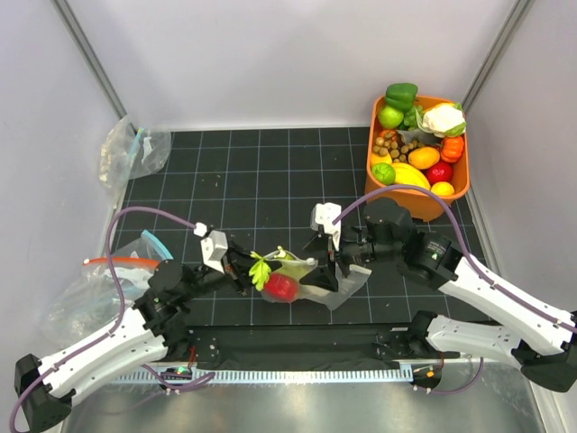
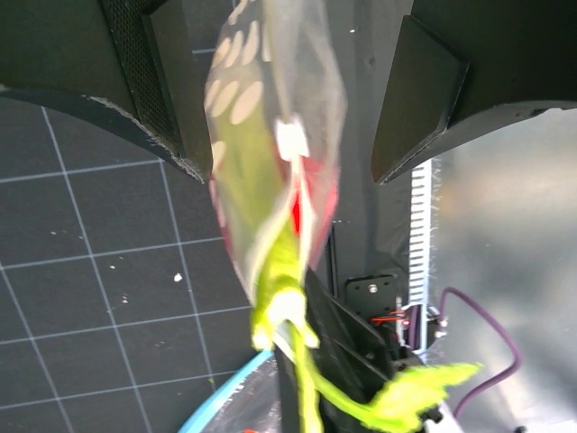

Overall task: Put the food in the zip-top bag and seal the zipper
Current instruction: Zip the zipper food storage bag at the center of the board.

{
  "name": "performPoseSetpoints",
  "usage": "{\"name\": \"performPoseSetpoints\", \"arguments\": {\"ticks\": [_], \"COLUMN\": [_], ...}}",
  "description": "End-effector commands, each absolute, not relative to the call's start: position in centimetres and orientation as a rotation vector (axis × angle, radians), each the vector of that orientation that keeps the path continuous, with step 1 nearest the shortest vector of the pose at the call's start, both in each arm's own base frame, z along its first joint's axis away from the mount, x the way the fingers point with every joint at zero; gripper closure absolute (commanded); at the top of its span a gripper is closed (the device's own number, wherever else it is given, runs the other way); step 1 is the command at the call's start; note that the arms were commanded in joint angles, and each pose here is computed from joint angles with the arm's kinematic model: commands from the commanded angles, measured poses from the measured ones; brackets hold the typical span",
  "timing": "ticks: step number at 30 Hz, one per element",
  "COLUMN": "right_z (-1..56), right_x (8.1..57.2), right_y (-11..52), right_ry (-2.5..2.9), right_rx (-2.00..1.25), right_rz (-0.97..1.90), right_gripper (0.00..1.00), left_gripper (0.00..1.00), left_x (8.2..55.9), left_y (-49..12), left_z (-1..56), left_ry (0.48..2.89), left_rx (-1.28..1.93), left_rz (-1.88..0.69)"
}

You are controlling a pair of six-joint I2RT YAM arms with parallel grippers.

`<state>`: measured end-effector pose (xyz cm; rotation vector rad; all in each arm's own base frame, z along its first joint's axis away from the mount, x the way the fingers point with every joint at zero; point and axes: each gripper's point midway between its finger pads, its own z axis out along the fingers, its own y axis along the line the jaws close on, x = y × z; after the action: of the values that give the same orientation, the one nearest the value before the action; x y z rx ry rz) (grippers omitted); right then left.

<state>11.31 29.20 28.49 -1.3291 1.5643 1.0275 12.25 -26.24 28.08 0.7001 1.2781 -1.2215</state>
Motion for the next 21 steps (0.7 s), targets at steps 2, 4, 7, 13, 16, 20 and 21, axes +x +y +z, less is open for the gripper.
{"name": "performPoseSetpoints", "arguments": {"ticks": [2,4,7,13,16,20,21], "right_z": [29.3,29.2,29.0,28.8,28.8,28.7,28.6], "right_x": [12.7,13.0,13.4,13.6,13.6,13.2,13.1], "right_y": [29.1,29.1,29.0,28.9,28.8,29.1,29.2], "right_ry": [1.546,1.547,1.554,1.568,1.568,1.554,1.552], "right_rx": [-1.253,-1.243,-1.225,-1.221,-1.215,-1.242,-1.250], "right_rz": [0.959,0.947,0.923,0.913,0.908,0.935,0.940], "right_gripper": [0.22,0.24,0.38,0.87,0.99,0.99,0.99], "left_gripper": [1.00,1.00,1.00,0.88,0.47,0.22,0.19], "left_x": [11.8,11.7,11.7,11.8,12.0,12.3,12.5], "left_y": [-25.6,-25.6,-25.5,-25.2,-24.9,-24.5,-24.3], "left_z": [31.5,31.5,31.6,31.7,31.9,32.0,32.2], "left_ry": [1.156,1.156,1.153,1.152,1.150,1.161,1.163], "left_rx": [0.677,0.683,0.680,0.659,0.640,0.598,0.579], "left_rz": [-1.227,-1.230,-1.229,-1.216,-1.211,-1.205,-1.201]}}
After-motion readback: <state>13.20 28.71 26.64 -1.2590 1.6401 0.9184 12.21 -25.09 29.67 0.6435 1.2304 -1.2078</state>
